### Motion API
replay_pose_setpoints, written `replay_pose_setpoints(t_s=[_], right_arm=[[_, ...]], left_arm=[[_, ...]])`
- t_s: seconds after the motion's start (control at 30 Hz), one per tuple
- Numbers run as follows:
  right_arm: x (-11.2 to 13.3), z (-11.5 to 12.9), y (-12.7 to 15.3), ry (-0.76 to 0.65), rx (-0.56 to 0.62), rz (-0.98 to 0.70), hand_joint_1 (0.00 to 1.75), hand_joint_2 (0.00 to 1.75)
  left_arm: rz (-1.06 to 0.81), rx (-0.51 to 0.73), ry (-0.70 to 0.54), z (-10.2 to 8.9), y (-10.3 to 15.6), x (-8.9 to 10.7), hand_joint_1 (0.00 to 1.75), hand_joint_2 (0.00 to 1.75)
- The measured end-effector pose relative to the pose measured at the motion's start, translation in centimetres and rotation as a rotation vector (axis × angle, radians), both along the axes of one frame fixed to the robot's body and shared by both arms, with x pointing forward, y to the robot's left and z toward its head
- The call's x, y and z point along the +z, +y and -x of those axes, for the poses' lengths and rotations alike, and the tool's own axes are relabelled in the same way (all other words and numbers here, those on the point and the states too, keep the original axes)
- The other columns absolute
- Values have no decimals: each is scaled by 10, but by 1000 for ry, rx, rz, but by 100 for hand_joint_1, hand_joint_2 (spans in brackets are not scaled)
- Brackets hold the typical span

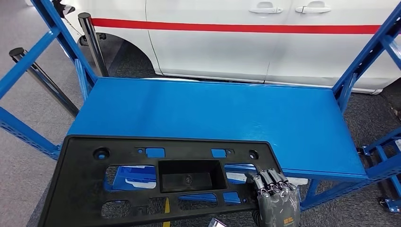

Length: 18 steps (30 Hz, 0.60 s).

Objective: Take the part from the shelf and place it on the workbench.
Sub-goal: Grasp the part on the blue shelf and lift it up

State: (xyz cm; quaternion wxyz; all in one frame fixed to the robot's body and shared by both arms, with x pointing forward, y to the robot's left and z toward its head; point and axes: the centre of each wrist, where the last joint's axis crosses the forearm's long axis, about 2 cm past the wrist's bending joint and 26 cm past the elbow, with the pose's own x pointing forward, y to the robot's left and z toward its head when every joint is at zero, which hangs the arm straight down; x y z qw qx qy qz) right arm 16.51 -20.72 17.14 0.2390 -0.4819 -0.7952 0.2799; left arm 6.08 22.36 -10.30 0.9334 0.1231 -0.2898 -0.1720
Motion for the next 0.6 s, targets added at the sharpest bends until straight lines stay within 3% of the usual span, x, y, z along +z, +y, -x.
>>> replay_pose_setpoints(t_s=[0.6], right_arm=[[0,1,0,2,6,0,175,175]], left_arm=[[-7,8,-8,-3,0,0,0,175]])
